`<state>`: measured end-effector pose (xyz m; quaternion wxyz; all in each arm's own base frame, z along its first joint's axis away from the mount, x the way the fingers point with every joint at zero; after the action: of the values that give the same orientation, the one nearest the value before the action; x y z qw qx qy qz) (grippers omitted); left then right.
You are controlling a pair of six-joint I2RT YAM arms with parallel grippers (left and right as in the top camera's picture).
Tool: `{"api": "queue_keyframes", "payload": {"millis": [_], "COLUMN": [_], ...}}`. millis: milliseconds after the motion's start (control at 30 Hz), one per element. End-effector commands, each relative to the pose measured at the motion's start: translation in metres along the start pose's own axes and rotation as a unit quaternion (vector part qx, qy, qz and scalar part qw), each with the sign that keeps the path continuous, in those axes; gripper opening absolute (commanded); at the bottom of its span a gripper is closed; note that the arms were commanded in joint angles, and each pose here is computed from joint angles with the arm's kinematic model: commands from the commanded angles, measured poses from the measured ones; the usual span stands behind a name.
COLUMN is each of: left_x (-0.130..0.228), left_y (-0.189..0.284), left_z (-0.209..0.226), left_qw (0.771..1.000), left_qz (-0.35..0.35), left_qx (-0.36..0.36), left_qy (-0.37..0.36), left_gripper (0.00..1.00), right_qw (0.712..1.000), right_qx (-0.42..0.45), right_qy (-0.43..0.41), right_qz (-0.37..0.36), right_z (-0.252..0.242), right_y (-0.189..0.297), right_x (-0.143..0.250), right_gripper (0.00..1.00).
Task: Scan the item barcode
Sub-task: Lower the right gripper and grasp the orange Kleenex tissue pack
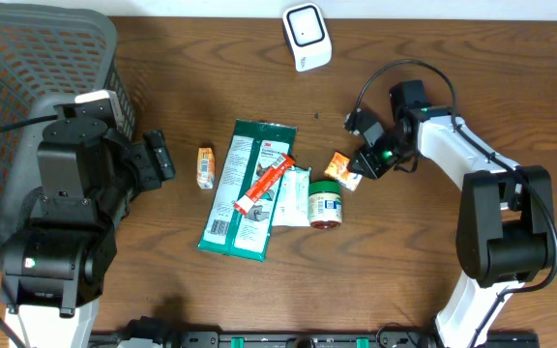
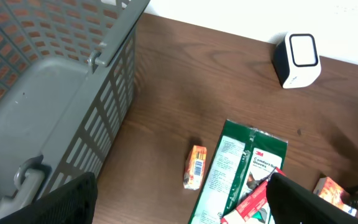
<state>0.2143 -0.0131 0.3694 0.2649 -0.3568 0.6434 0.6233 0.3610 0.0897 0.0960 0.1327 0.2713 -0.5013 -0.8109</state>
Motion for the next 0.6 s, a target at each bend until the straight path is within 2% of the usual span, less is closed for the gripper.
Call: {"api": "queue_keyframes", "payload": {"millis": [0, 200, 333, 567], "left_x": [-0.003, -0.003, -0.003, -0.003], "left_y": [0.001, 0.001, 0.001, 0.001], "left_z": [0.001, 0.001, 0.001, 0.001], "left_qw": [1.000, 1.000, 1.000, 1.000], "left_qz": [-0.004, -0.003, -0.003, -0.003], "left_qx": [-0.005, -0.005, -0.005, -0.005], "left_qy": [0.005, 0.005, 0.005, 0.005], "left_gripper": [0.87, 0.87, 0.87, 0.87], "right_qw": [0.999, 0.994, 0.992, 0.996], "right_qx": [0.015, -0.011, -0.008, 0.013], "right_qy": [-0.003, -0.045, -0.076, -0.060], "right_qz": [0.035, 0.100, 0.099, 0.065], "right_z": [0.000, 0.010, 0.010, 0.002], "right_y": [0.000, 0.003, 0.004, 0.002], "right_x": [0.010, 0.031, 0.031, 0.020], "right_gripper": [0.25, 0.31, 0.33, 0.45]}}
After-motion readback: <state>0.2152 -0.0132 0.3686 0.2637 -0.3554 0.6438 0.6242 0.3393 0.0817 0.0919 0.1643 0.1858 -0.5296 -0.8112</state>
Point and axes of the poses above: each gripper's point midway between its finger pads, its own y axis back along the fingers, its own z axis along the line the jaws close on, x = y × z, the point moved 9 cm from there along y, back along the fingers, and after that the axes turned 5 degrees about -y, right-handed, at the moved point
